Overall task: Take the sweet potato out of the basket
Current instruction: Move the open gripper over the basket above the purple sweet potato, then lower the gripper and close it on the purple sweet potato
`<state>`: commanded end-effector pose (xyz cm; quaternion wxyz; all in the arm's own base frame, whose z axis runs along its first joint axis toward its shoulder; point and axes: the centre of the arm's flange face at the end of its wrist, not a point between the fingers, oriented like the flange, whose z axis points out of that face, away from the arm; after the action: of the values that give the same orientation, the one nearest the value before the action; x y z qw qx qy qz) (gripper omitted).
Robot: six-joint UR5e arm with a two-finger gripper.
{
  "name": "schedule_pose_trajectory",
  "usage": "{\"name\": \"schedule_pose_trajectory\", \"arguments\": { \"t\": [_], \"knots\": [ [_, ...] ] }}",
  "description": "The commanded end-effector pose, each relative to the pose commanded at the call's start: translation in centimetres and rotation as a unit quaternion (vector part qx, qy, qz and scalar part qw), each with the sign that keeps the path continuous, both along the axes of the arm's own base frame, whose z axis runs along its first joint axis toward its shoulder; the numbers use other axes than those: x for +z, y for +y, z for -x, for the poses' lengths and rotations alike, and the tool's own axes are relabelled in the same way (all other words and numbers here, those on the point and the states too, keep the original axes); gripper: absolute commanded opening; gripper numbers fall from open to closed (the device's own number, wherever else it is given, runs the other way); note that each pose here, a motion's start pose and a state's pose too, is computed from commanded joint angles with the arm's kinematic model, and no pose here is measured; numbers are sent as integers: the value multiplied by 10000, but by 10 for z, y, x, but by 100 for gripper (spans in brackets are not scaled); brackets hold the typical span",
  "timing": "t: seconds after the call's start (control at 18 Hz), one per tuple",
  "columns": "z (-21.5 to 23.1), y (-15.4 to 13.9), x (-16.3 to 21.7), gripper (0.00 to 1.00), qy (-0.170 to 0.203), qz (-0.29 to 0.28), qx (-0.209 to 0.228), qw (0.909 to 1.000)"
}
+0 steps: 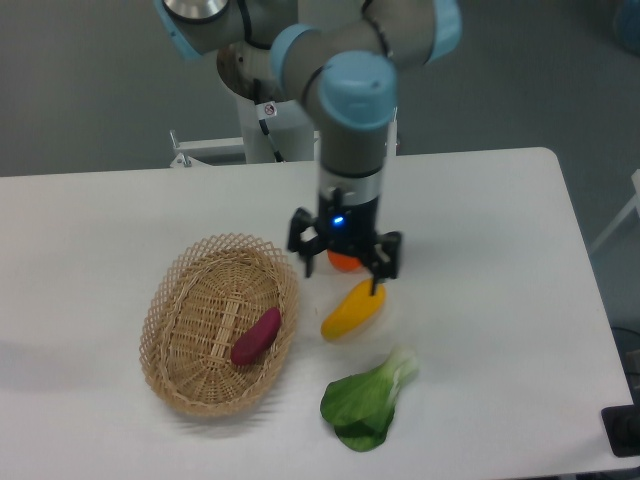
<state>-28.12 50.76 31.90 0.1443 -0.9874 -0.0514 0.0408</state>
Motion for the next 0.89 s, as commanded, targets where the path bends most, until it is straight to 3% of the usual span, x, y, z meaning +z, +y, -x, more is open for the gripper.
{"name": "schedule_pose_trajectory", "arguments": {
  "t": [0.28,0.89],
  "knots": [
    [-45,41,-34,100,103,283,-13,9995],
    [-62,67,-95,100,-98,562,-39,9984]
  ]
}}
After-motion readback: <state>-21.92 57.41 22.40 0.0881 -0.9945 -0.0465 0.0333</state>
